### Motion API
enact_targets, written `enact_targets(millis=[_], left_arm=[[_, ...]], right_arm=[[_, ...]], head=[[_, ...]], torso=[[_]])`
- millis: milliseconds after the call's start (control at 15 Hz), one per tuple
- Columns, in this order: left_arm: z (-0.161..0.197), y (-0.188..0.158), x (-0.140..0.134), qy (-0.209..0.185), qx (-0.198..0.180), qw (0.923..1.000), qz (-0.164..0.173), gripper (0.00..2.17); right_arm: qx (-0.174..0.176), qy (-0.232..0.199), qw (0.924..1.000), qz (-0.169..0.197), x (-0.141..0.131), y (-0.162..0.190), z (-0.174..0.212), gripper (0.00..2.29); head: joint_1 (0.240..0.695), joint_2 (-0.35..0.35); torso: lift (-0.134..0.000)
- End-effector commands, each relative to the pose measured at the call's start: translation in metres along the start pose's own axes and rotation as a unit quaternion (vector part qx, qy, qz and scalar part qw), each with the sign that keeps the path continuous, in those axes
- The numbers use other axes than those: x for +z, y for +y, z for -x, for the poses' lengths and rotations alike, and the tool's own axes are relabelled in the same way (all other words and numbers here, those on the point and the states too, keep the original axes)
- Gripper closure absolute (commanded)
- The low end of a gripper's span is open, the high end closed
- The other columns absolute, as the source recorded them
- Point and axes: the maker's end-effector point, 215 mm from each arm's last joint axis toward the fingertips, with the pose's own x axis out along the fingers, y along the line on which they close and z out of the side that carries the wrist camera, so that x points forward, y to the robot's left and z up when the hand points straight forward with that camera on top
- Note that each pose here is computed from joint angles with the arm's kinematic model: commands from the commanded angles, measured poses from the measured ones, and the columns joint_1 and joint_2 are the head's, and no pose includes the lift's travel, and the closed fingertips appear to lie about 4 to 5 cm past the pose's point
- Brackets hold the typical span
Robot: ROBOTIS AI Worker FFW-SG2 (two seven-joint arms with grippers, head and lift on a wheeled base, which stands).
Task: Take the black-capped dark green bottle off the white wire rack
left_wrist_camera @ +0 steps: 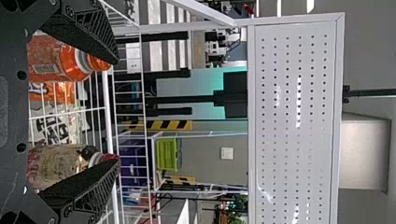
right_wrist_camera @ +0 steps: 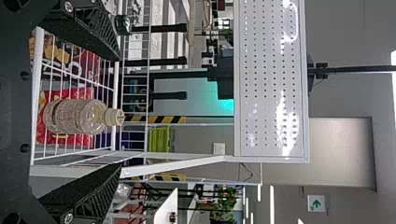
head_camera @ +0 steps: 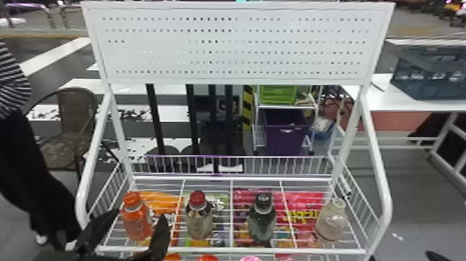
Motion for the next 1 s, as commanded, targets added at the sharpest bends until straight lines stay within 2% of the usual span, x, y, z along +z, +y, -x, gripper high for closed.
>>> enact_targets(millis=[0,533,733,933], left_arm=[[0.0,-0.001,-0.002,0.001,0.0,1.0,0.0,0.14],[-0.001,-0.001,0.0,0.0,0.0,1.0,0.0,0.14],[-0.001,-0.001,-0.001,0.001,0.0,1.0,0.001,0.14],[-0.001,-0.001,-0.001,0.0,0.0,1.0,0.001,0.14]], right_arm=[[-0.001,0.0,1.0,0.0,0.0,0.0,0.0,0.08],[0.001,0.0,1.0,0.003,-0.001,0.001,0.0,0.08],[-0.001,0.011,0.9999,0.001,-0.028,0.0,-0.005,0.08],[0.012,-0.018,0.9998,-0.003,-0.05,0.019,-0.009,0.09]], head=[[0.499,0.0],[0.499,0.0],[0.499,0.0],[0.499,0.0]], torso=[[0.0],[0.0],[0.0],[0.0]])
